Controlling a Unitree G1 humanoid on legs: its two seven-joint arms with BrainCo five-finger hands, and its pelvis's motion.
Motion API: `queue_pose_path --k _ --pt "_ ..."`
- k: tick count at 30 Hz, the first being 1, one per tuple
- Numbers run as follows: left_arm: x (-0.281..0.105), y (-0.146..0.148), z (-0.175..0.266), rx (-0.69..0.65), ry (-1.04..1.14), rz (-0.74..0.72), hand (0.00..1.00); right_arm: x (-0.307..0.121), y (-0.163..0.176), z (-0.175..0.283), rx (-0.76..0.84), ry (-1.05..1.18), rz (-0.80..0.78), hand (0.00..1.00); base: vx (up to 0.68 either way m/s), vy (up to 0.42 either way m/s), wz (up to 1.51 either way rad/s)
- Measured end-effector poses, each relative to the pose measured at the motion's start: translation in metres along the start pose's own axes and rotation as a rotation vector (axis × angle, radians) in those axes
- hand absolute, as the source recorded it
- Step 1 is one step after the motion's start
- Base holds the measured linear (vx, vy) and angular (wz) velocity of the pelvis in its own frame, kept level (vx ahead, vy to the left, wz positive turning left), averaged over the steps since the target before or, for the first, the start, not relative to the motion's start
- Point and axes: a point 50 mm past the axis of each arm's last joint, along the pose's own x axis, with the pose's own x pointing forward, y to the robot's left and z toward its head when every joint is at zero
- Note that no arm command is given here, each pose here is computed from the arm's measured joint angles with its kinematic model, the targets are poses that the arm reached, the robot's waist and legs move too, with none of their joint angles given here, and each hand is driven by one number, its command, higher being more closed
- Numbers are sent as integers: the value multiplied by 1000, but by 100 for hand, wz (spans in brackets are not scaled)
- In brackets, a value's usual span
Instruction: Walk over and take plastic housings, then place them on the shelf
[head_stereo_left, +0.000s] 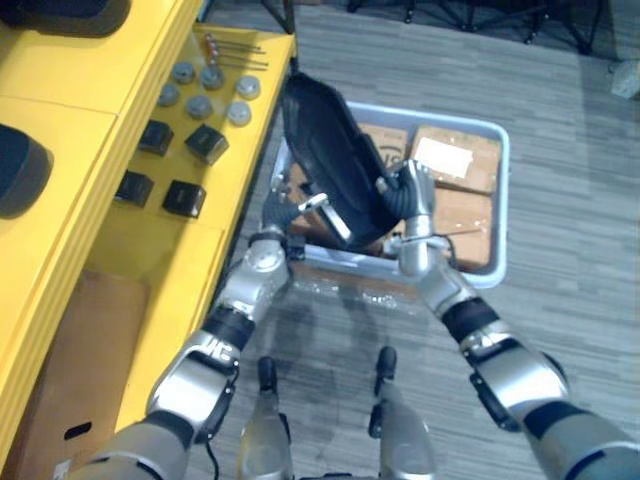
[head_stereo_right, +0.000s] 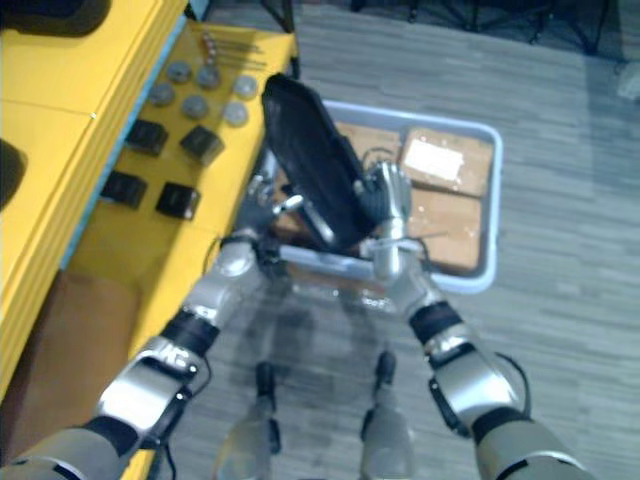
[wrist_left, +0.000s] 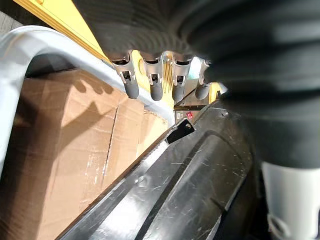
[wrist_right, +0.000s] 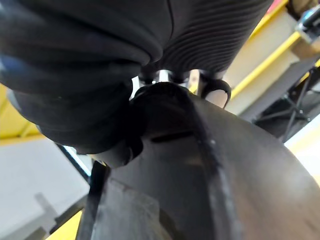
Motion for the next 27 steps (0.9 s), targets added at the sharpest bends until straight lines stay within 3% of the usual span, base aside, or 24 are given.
queue_pose_path --k 7,15,20,27 --pt "-1 4 12 -41 -111 85 0 -3 0 -16 -27 114 -20 100 0 0 0" --pt "-7 12 54 -93 -350 191 0 -3 -11 -30 -15 216 -110 100 0 0 0" --pt "-5 16 51 -59 -301 219 0 -2 -14 -33 -12 227 -129 100 0 0 0" --pt "-6 18 9 32 -51 159 0 3 -27 -35 4 238 -196 100 0 0 0"
